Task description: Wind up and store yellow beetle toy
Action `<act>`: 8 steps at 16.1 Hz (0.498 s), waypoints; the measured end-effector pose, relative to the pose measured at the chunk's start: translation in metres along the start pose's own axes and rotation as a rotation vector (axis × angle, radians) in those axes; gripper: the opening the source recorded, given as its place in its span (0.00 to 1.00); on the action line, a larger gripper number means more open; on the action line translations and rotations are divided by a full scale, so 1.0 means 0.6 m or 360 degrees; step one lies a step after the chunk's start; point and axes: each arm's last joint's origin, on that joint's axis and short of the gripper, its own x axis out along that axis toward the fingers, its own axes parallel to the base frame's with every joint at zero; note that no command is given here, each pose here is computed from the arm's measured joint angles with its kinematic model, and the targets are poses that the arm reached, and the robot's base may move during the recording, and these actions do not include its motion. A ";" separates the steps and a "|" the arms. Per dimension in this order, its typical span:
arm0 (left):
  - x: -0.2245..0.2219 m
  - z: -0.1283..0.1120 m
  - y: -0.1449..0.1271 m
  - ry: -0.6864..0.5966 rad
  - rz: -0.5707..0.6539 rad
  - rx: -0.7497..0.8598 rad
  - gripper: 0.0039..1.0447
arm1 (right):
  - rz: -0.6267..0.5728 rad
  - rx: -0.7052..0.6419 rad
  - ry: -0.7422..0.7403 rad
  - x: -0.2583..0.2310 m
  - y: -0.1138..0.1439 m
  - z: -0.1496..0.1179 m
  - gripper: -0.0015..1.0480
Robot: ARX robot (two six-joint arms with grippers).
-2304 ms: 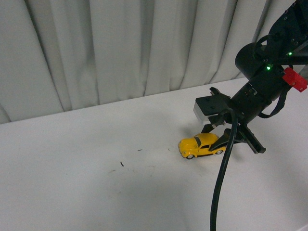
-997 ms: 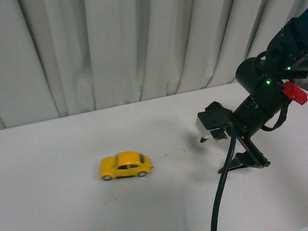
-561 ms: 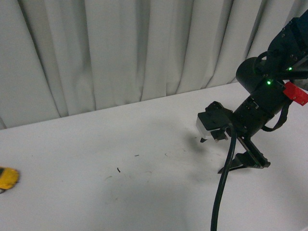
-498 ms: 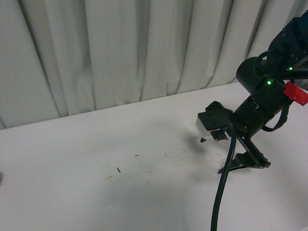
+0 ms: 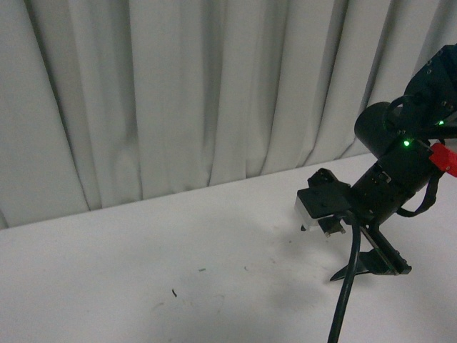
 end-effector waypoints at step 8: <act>0.000 0.000 0.000 0.0000 0.0000 0.0000 0.94 | -0.0694 -0.0377 -0.0151 -0.206 -0.002 0.107 0.93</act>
